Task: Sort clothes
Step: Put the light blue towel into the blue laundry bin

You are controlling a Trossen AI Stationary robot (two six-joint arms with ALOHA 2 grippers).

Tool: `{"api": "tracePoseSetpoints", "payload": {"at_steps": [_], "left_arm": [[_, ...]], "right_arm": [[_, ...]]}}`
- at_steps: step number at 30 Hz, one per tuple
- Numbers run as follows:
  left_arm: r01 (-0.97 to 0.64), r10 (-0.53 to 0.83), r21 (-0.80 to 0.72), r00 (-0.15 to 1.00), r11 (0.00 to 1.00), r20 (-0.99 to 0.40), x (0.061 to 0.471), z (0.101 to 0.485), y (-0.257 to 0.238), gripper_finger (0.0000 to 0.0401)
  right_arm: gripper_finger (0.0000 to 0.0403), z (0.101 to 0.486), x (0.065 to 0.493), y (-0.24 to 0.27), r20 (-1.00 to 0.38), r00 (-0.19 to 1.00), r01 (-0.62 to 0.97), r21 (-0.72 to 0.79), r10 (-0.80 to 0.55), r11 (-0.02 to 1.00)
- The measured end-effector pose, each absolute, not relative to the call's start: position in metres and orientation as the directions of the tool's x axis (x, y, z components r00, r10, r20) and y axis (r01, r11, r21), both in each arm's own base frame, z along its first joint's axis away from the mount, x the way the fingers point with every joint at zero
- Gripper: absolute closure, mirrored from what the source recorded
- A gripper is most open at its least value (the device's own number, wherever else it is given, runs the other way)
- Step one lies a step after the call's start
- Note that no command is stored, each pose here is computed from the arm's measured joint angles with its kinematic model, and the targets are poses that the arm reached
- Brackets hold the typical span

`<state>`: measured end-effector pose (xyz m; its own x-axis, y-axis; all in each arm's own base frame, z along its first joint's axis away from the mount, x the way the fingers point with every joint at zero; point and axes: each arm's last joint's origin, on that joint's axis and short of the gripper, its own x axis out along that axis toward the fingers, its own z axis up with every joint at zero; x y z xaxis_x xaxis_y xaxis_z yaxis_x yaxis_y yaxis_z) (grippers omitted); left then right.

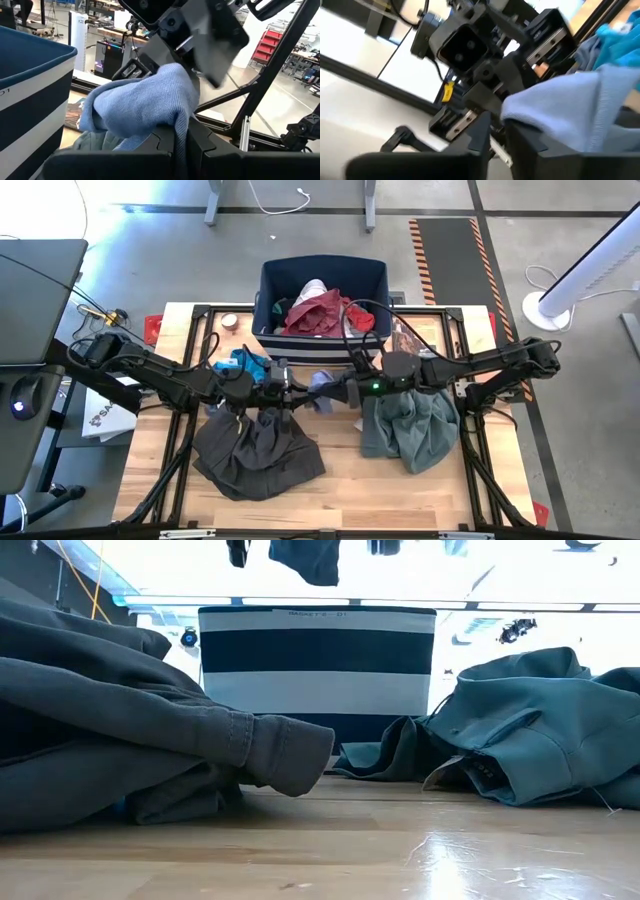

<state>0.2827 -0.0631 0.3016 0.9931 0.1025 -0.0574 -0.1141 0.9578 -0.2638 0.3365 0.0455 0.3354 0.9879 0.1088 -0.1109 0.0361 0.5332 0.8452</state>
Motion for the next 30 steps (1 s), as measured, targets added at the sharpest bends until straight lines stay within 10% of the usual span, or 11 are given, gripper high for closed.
{"api": "tracePoseSetpoints", "payload": {"at_steps": [10, 30], "left_arm": [[-0.183, 0.176, -0.217, 0.983, 0.959, -0.052, 0.266, 0.315, -0.056, 0.0399], [-0.459, 0.471, -0.269, 0.882, 0.847, -0.023, 0.212, 0.393, 0.075, 0.0400]], "right_arm": [[0.0228, 0.349, 0.317, 0.028, -0.153, 0.977, 0.041, 0.813, 0.146, 0.580], [0.0225, 0.389, 0.253, 0.023, -0.139, 0.989, 0.130, 0.732, -0.040, 0.669]]}}
